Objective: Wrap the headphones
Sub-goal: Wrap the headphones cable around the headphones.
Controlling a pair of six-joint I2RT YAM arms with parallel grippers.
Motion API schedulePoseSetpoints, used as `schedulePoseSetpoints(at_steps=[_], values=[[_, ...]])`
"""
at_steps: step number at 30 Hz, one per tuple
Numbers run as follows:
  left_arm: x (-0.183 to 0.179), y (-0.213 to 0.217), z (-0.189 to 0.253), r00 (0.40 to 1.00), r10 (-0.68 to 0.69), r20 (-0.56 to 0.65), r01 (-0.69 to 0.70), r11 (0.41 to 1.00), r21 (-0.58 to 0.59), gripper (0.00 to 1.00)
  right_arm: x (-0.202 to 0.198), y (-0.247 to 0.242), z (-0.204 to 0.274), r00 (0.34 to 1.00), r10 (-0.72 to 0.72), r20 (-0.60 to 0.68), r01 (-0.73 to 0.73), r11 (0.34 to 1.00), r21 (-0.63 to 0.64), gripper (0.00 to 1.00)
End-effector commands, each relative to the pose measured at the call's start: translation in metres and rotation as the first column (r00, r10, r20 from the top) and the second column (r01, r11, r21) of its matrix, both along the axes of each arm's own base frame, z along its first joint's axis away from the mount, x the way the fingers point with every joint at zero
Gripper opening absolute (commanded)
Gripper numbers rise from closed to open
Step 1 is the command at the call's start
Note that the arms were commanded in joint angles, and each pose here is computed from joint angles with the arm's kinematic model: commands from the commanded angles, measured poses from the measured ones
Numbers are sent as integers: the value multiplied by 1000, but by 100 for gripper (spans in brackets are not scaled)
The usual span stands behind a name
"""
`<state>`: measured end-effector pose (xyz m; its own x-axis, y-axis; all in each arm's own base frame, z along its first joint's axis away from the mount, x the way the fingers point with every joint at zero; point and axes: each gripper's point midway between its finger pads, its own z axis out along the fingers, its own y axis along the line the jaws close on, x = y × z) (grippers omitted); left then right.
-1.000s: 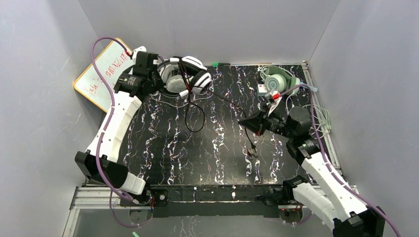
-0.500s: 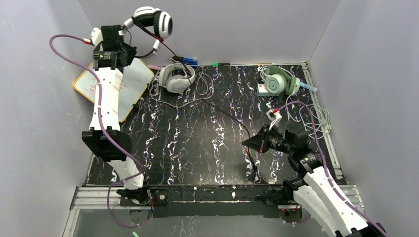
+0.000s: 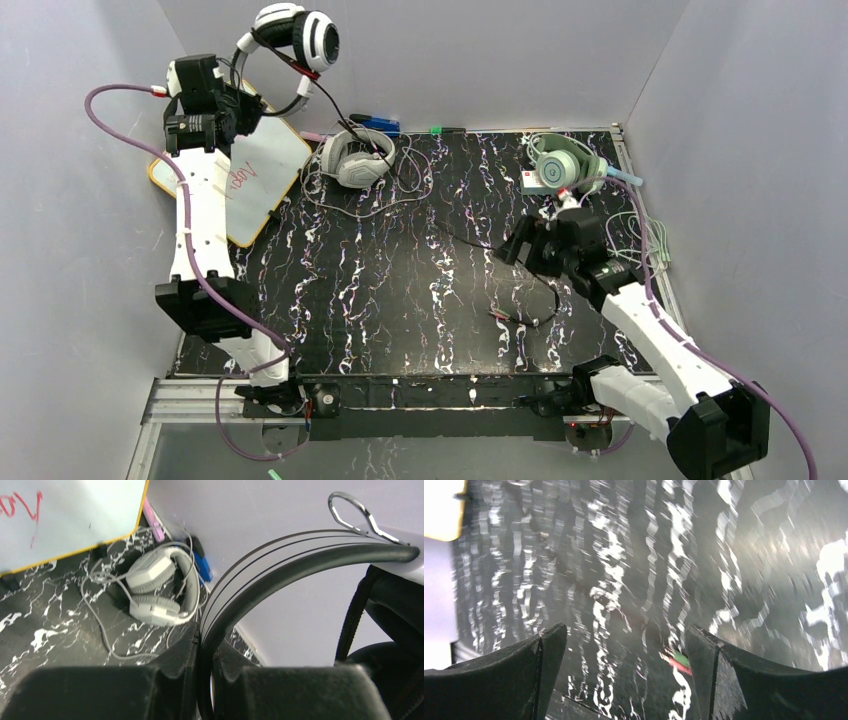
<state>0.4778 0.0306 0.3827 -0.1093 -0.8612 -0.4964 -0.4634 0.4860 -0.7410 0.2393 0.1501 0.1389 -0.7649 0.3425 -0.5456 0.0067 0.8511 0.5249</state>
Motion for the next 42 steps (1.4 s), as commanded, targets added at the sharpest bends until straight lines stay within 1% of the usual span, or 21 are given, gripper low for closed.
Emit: schedulePoseSetpoints(at_steps=[1,3,6,7,8,12,14,16,17,19,23,24,28,31,37,42], values=[[-41,-30,48,980,-146,135,146,989,8,0,31,50,100,868,303,392,-339,940,25,98],[-53,-36,37,976,-184,118,183,983,16,0,31,67,115,806,393,443,-452,891,31,97],[-69,-49,30,959,-260,112,258,966,31,0,24,94,138,694,511,507,-621,781,63,94],[-74,-54,28,951,-288,111,287,958,32,0,24,101,146,660,529,534,-659,749,73,92],[-78,-59,25,942,-317,110,316,948,31,0,24,108,152,625,540,564,-690,720,76,90],[-97,-81,18,911,-392,129,392,920,22,0,22,135,179,470,556,685,-785,619,36,89],[-105,-101,15,879,-454,146,457,889,14,0,19,152,189,391,563,728,-817,576,-7,92],[-113,-131,9,835,-533,137,535,845,24,0,21,172,189,344,575,742,-829,557,-47,96],[-116,-143,6,816,-563,130,563,826,35,0,22,182,190,327,579,747,-829,555,-67,98],[-123,-162,0,788,-605,116,604,795,44,0,27,197,187,303,582,754,-823,559,-100,99],[-131,-179,2,755,-644,122,644,764,44,0,39,206,179,282,554,784,-801,586,-126,99],[-133,-181,5,749,-651,127,651,758,46,0,41,207,175,269,555,787,-800,584,-138,99],[-140,-186,20,729,-666,159,667,743,52,0,38,217,159,176,589,788,-835,514,-198,99],[-147,-189,33,721,-668,185,671,739,58,0,34,222,149,137,594,792,-853,477,-210,99],[-155,-195,49,708,-671,220,678,733,55,0,33,236,142,105,589,801,-885,423,-195,99],[-154,-199,62,701,-669,246,679,732,54,0,46,246,132,113,575,810,-878,440,-190,98]])
